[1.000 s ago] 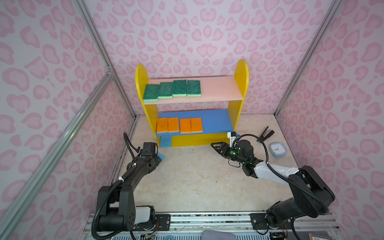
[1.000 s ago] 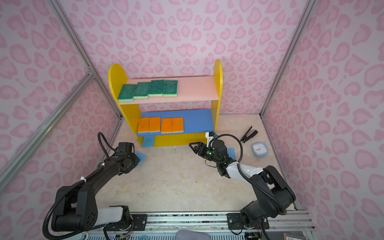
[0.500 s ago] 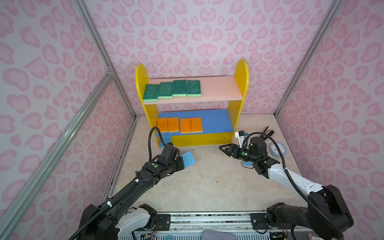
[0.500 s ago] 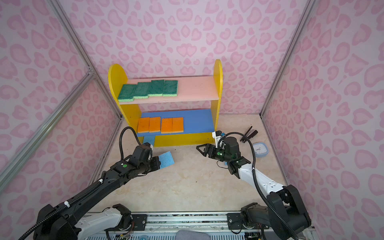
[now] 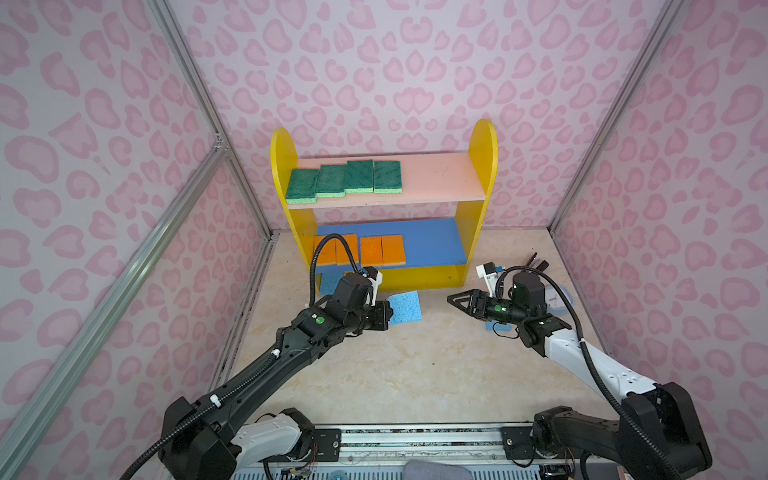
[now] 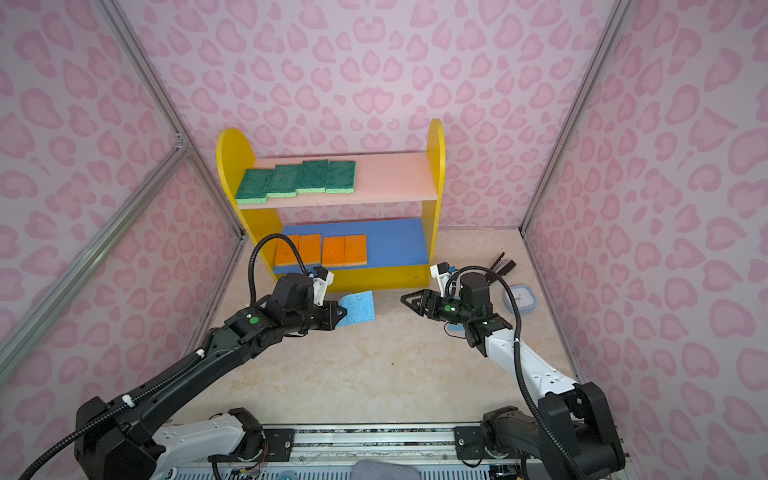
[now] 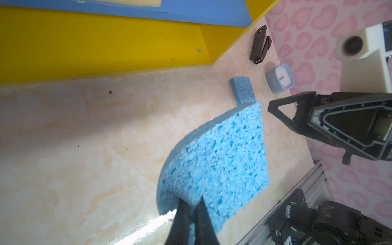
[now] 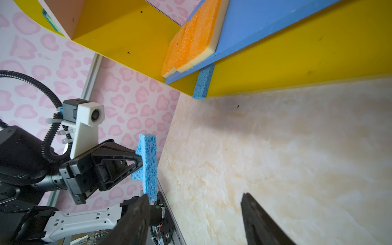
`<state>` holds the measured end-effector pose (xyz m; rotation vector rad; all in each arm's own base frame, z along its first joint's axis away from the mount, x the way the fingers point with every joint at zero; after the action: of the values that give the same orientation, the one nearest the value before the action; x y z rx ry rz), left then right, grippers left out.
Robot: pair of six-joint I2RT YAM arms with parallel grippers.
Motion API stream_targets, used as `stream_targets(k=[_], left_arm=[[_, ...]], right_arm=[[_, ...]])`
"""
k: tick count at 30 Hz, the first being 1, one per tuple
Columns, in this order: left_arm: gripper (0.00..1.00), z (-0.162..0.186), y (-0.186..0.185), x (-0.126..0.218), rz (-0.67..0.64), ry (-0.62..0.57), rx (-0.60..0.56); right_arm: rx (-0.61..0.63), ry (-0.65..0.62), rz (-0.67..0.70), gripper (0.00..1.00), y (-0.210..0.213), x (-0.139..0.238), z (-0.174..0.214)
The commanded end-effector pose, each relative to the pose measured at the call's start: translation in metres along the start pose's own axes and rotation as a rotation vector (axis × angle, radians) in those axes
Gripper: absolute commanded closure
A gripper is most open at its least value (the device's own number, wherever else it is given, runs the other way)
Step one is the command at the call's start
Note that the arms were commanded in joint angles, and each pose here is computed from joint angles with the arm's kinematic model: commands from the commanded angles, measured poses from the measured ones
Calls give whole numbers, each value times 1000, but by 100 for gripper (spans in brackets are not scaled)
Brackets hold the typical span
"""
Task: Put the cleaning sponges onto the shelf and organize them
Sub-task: 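Lift the blue sponge with the left gripper while the right gripper approaches, then close the right gripper on the sponge edge held by the left gripper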
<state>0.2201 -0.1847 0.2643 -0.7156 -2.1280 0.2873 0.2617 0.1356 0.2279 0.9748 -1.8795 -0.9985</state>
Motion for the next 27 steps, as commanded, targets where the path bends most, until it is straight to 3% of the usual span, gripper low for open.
stream_targets(k=[1, 7, 14, 20, 27], left_arm=[[97, -14, -11, 1, 67, -40, -34], [96, -24, -14, -3, 71, -52, -31], [96, -29, -18, -6, 93, -55, -26], [97, -21, -17, -8, 113, -26, -35], [96, -12, -14, -6, 123, -15, -27]], right_arm=[[9, 20, -92, 39, 11, -5, -2], [62, 91, -103, 31, 27, -24, 8], [53, 122, -137, 45, 32, -39, 11], [67, 91, -138, 36, 36, -39, 0], [68, 81, -162, 42, 42, -48, -14]])
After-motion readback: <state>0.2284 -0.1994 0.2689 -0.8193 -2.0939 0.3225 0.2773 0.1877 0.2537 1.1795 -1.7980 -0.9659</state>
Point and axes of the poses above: each gripper's point midway between its finger pads, its own x axis back along the fingers, its own y axis along the line the jaws close on, z = x × y, the point moved 9 cm from there along x, back along the fingers, and after that the axes turned 5 degrees about -x, right-handed, at the moved point
